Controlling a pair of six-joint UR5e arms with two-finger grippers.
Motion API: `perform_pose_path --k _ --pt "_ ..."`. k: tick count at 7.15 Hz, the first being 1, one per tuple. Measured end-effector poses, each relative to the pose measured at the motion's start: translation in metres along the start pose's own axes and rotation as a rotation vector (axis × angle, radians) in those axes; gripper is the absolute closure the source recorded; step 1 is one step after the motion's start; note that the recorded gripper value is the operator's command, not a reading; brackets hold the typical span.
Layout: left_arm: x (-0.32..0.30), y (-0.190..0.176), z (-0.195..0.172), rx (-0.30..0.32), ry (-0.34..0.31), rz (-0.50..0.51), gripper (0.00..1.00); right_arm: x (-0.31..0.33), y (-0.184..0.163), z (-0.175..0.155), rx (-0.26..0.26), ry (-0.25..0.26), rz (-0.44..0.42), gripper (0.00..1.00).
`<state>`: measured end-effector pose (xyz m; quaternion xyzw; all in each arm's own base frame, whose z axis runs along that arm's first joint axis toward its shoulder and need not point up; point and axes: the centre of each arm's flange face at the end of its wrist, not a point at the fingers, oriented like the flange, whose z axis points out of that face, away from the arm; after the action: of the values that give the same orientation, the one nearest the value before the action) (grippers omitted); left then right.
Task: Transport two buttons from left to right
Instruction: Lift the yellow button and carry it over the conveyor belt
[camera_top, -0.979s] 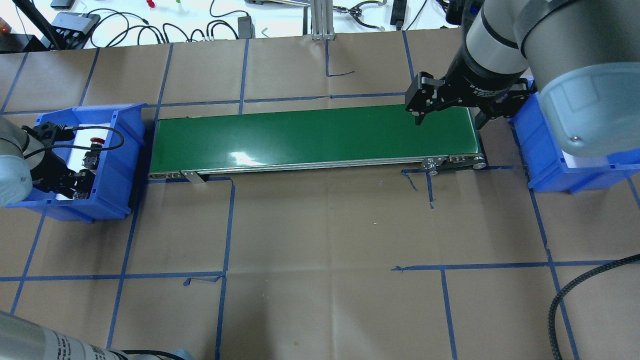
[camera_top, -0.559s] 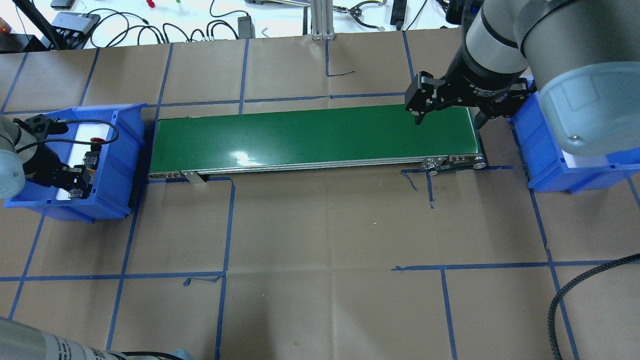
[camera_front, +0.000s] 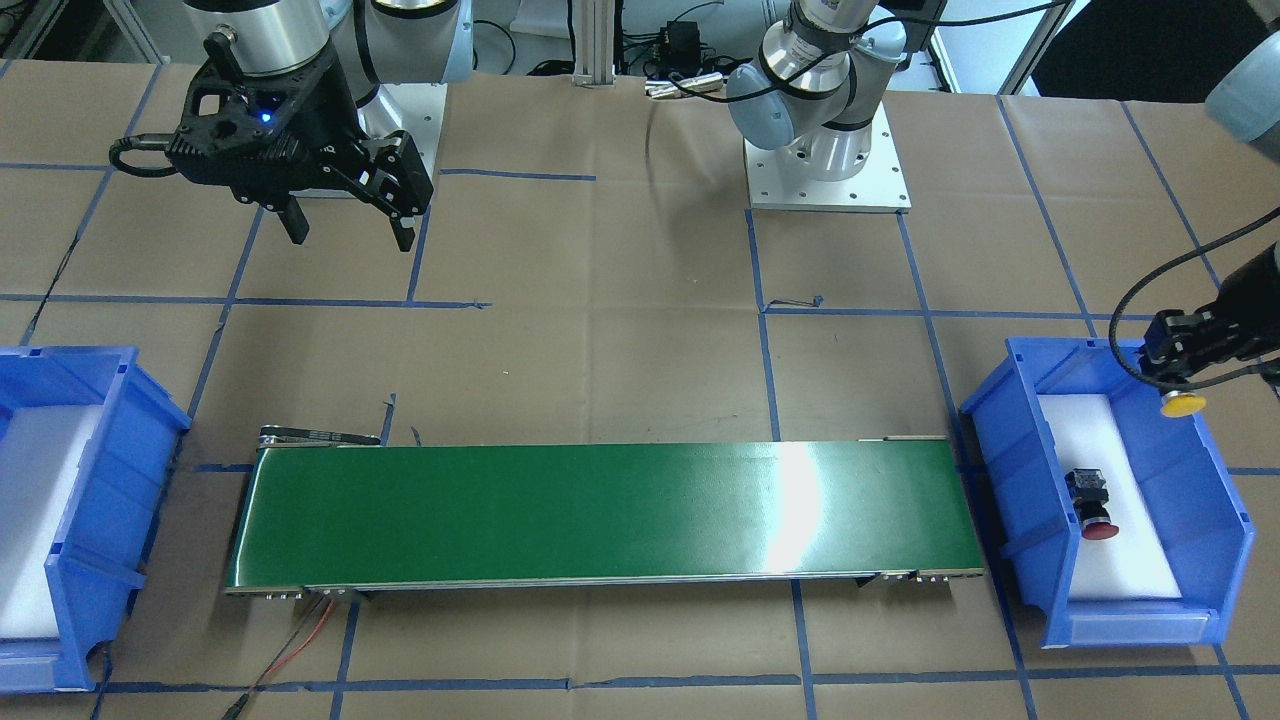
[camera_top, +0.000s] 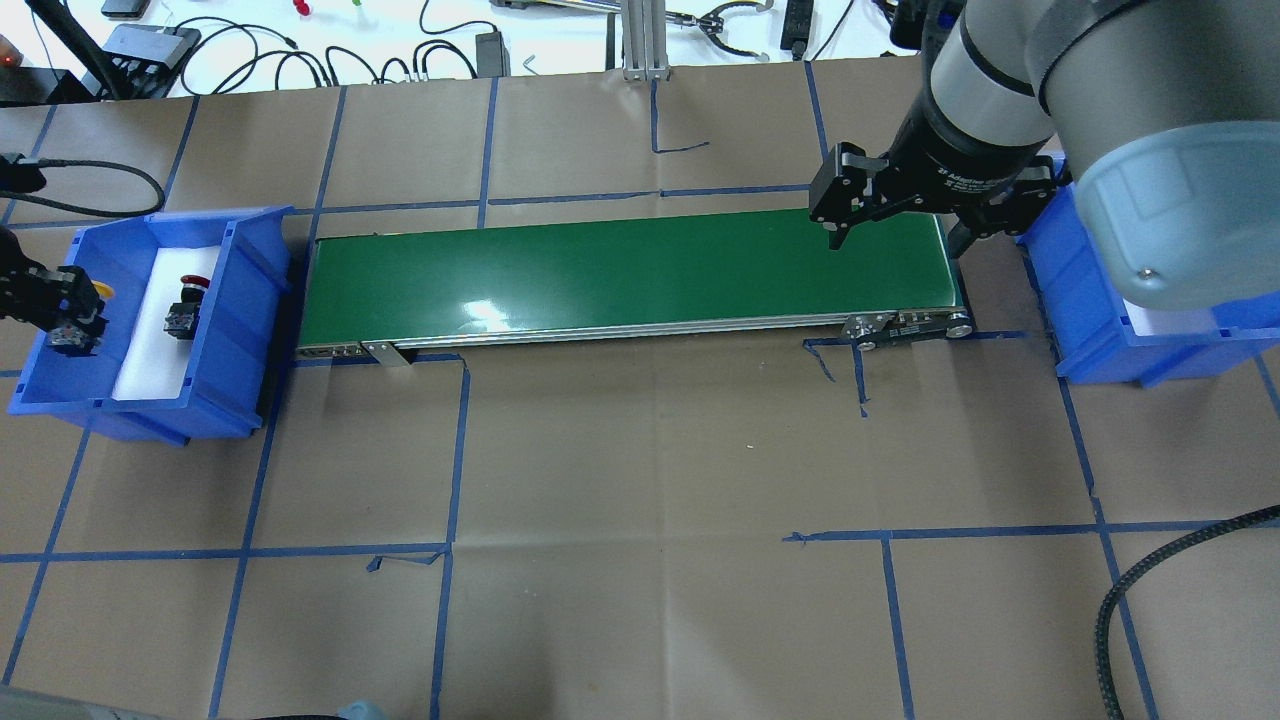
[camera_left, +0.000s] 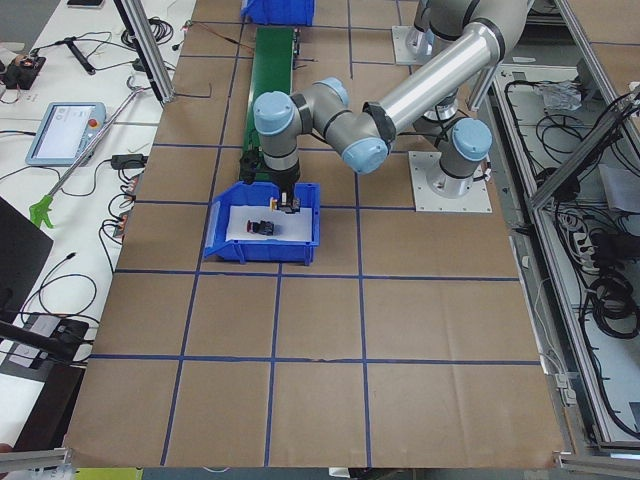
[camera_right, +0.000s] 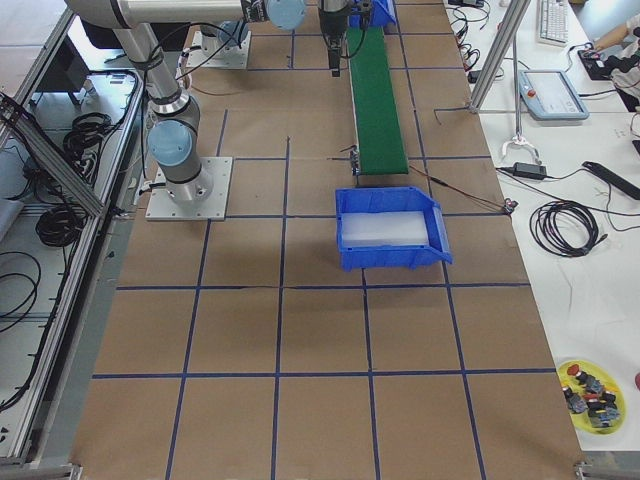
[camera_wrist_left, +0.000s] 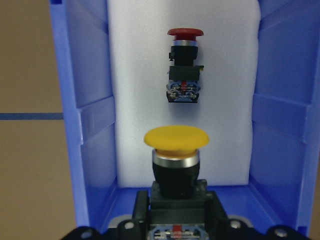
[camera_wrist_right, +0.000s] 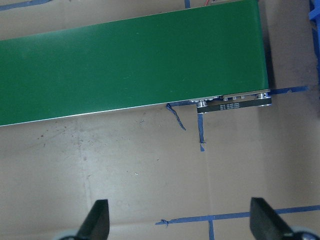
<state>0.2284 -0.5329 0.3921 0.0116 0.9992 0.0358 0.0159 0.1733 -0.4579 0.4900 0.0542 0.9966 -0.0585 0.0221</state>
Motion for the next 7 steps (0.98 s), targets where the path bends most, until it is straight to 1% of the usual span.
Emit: perform_pose_path --k 1,2,5,7 --pt "0.003 -0.005 -0.026 -0.011 -0.002 0.01 0.98 0.0 0.0 0.0 0.001 0.0 0.0 0.0" --pt "0.018 -0.016 -0.04 -0.008 -0.008 0.023 0.98 0.0 0.0 0.0 0.001 0.0 0.0 0.0" --pt "0.094 -0.073 -0.034 0.028 -0.03 0.058 0.98 0.0 0.0 0.0 0.0 0.0 0.0 0.0" --pt "0.161 -0.093 -0.035 0.038 -0.041 0.04 0.98 0.0 0.0 0.001 -0.002 0.0 0.0 0.0"
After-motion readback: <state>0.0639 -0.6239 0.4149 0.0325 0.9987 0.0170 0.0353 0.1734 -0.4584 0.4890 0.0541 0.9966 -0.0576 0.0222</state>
